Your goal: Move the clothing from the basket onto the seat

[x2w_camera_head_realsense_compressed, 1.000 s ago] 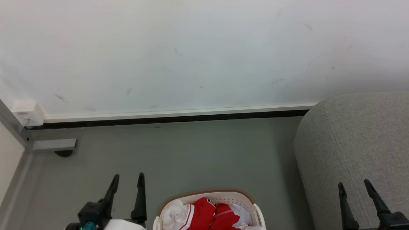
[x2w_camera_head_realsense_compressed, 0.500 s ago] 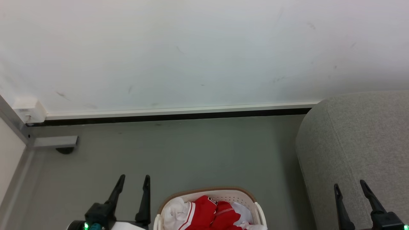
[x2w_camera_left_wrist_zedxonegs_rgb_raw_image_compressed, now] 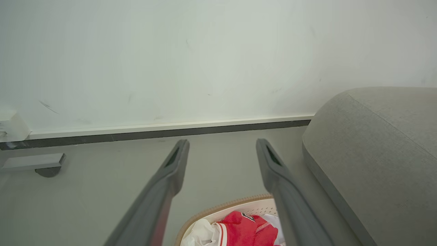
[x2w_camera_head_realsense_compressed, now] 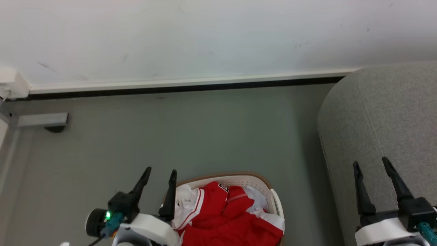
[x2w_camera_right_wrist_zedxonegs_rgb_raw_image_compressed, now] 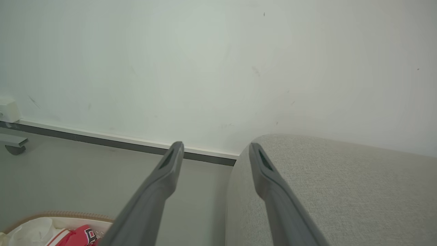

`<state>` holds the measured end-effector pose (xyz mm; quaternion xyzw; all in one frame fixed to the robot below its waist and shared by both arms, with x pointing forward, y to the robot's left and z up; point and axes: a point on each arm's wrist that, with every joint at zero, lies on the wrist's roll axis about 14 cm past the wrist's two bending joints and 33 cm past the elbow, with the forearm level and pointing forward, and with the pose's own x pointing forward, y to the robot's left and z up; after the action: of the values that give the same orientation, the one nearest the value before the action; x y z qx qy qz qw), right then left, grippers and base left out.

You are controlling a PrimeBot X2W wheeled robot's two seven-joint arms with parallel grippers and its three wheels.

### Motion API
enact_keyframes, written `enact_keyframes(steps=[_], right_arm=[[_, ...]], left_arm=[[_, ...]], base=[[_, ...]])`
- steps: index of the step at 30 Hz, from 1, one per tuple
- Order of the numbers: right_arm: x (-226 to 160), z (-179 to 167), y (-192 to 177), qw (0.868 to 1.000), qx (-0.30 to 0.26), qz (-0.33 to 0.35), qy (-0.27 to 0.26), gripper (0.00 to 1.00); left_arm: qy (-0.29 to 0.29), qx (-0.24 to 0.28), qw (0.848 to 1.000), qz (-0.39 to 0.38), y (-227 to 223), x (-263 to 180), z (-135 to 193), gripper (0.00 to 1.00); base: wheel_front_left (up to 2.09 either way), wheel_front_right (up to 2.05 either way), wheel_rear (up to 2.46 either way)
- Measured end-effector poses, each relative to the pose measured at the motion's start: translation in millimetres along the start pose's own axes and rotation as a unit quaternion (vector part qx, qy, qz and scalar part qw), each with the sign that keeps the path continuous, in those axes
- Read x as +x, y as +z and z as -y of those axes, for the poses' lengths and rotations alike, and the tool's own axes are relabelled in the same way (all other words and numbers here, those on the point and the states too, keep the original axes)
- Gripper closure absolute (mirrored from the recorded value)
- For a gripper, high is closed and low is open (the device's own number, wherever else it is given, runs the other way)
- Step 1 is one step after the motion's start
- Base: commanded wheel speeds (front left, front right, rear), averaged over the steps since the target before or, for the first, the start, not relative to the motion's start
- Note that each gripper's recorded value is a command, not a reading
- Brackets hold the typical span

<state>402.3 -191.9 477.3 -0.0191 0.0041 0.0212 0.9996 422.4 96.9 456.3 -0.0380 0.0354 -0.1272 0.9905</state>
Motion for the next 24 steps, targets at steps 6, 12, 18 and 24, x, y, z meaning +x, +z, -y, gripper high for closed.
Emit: enact_keyframes(steps=[6, 12, 18, 24], right_arm=[[28, 1, 2, 1.0, 0.006, 0.011, 0.001, 0.0], [52, 11, -15, 1.0, 0.022, 0.001, -0.01, 0.0], [57, 26, -27, 0.999, 0.027, -0.01, -0.029, 0.0], [63, 39, -39, 0.999, 0.023, -0.021, -0.043, 0.0]], left_arm=[[-0.062, 0.02, 0.996, -0.058, -40, 30, 22, 0.0], [-0.154, 0.046, 0.971, -0.175, -113, 57, 59, 0.0], [-0.22, 0.065, 0.937, -0.265, -171, 62, 89, 0.0], [-0.269, 0.058, 0.892, -0.36, -229, 48, 112, 0.0]], base=[[0.0, 0.0, 0.0], [0.0, 0.0, 0.0], [0.0, 0.0, 0.0], [0.0, 0.0, 0.0]])
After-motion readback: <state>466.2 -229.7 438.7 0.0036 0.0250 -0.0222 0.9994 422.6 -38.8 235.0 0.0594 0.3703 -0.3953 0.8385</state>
